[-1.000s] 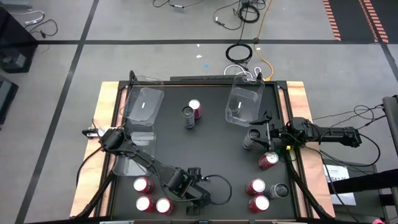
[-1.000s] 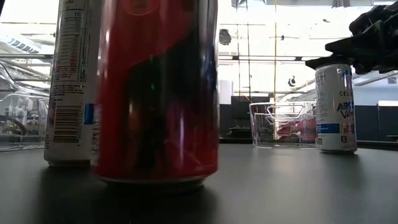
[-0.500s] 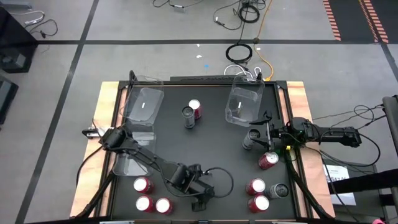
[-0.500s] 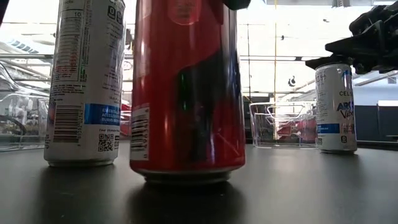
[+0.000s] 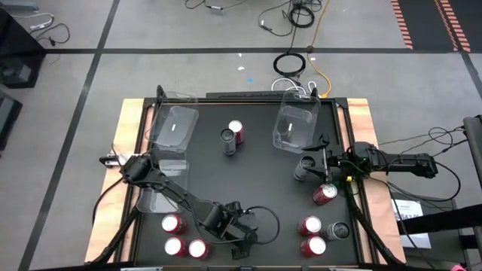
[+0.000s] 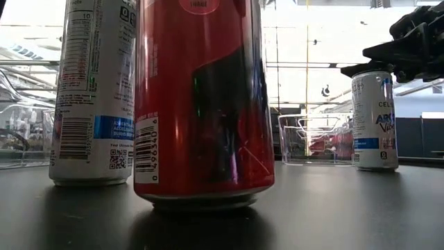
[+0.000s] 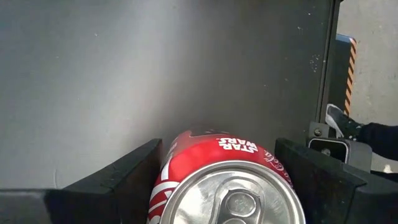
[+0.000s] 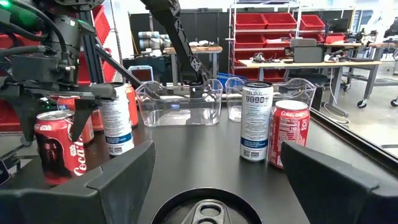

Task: Sort soda cans
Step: Move the center red soda can to the bottom middle of the table

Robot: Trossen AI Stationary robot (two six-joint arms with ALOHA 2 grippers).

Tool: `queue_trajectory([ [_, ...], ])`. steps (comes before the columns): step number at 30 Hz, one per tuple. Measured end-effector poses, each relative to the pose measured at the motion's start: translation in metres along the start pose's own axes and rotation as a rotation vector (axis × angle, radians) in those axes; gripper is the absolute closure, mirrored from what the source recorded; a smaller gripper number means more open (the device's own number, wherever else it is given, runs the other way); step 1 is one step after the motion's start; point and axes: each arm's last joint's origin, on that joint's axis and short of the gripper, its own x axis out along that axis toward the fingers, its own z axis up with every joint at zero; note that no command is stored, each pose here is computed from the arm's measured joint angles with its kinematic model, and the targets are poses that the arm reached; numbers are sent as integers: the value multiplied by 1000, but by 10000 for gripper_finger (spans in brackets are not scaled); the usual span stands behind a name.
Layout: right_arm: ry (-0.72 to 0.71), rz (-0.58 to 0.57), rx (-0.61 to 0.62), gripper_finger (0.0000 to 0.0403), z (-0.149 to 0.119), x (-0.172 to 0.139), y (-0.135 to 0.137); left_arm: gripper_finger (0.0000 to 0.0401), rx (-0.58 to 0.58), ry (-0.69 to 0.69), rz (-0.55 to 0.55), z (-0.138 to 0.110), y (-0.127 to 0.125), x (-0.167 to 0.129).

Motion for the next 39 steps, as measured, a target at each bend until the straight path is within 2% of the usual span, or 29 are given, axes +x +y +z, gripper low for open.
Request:
queue_trajectory([
  [11, 0, 0, 0, 64, 0, 0, 0, 94, 0, -13, 23, 0, 1, 0],
  [19, 0, 0, 0, 64, 0, 0, 0, 94, 4, 15, 91, -2, 8, 0],
  [39, 0, 0, 0, 64, 0, 0, 0, 94, 2, 14, 66, -1, 7, 0],
])
